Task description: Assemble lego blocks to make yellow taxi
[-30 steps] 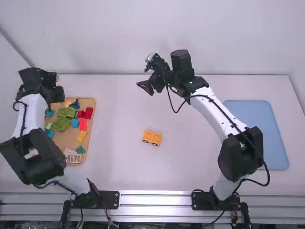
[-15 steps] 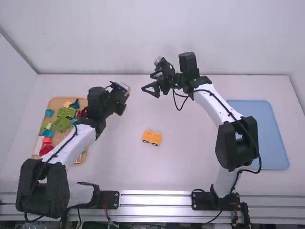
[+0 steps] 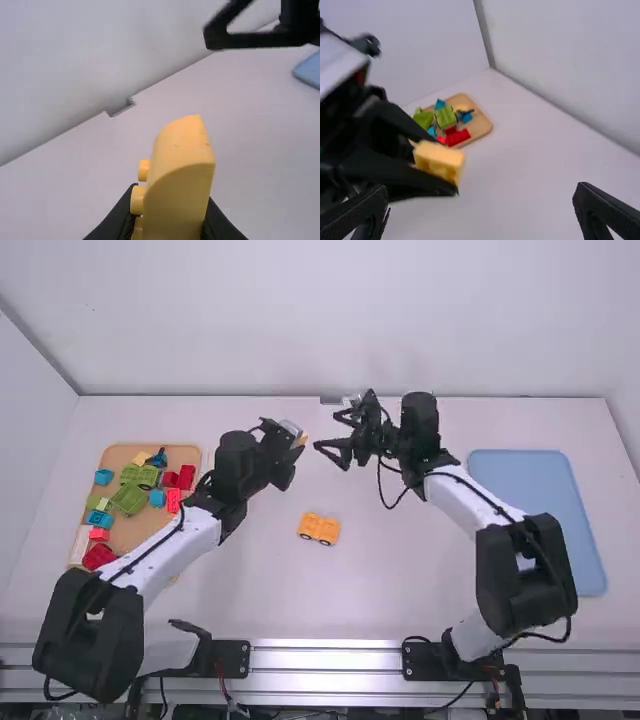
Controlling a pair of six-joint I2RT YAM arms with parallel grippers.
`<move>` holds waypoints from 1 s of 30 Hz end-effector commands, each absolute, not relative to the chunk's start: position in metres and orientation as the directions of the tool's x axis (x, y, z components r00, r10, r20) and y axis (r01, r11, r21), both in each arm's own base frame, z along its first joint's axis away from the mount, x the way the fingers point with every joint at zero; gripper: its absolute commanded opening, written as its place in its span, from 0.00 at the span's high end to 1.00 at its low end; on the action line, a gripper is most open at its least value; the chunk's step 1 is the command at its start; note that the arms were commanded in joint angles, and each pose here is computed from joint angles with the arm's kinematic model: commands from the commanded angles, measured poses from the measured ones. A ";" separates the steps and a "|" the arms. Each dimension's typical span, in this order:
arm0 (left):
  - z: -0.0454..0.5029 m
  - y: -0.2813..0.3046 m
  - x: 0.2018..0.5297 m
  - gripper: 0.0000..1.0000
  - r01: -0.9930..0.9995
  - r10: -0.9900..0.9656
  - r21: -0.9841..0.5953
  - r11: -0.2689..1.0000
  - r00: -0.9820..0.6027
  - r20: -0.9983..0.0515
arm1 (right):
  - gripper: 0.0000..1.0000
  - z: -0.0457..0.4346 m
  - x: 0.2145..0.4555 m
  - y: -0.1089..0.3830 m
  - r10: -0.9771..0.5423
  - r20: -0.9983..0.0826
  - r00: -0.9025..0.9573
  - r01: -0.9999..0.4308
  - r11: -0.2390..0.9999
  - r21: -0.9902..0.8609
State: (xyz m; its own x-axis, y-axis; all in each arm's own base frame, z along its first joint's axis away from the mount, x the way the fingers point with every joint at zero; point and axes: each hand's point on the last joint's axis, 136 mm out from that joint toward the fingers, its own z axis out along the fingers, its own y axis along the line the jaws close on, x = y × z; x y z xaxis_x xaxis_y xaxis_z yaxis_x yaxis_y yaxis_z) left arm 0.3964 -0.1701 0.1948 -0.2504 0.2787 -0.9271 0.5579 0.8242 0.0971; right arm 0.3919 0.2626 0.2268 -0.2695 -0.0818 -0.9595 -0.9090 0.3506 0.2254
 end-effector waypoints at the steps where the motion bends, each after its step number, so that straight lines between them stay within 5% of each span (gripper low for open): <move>1: 0.201 -0.186 0.392 0.98 0.582 0.266 0.084 0.809 -0.234 -0.935 | 0.01 0.229 0.380 0.263 -0.025 -0.941 -0.338 -0.887 0.343 0.309; 13: 0.211 -0.224 0.376 0.98 0.641 0.227 0.047 0.766 -0.201 -0.953 | 0.28 0.215 0.372 0.270 -0.023 -0.917 -0.398 -0.862 0.353 0.365; 17: 0.208 -0.226 0.380 0.98 0.622 0.210 0.035 0.782 -0.212 -0.954 | 0.50 0.215 0.371 0.272 -0.025 -0.919 -0.393 -0.865 0.349 0.360; 22: 0.213 -0.225 0.385 0.98 0.600 0.178 0.019 0.800 -0.206 -0.962 | 0.56 0.215 0.371 0.272 -0.027 -0.920 -0.392 -0.866 0.348 0.359; 30: 0.220 -0.227 0.386 0.85 0.601 0.166 0.024 0.799 -0.181 -0.969 | 0.76 0.215 0.372 0.273 -0.026 -0.920 -0.391 -0.863 0.358 0.356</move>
State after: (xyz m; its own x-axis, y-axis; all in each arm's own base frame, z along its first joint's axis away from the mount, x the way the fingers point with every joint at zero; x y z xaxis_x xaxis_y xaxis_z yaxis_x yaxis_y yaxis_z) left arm 0.3882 -0.2193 0.2028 -0.2208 0.2035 -0.9539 0.5838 0.8110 0.0379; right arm 0.3765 0.2712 0.2172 -0.3823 -0.0160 -0.9239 -0.8607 0.3699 0.3497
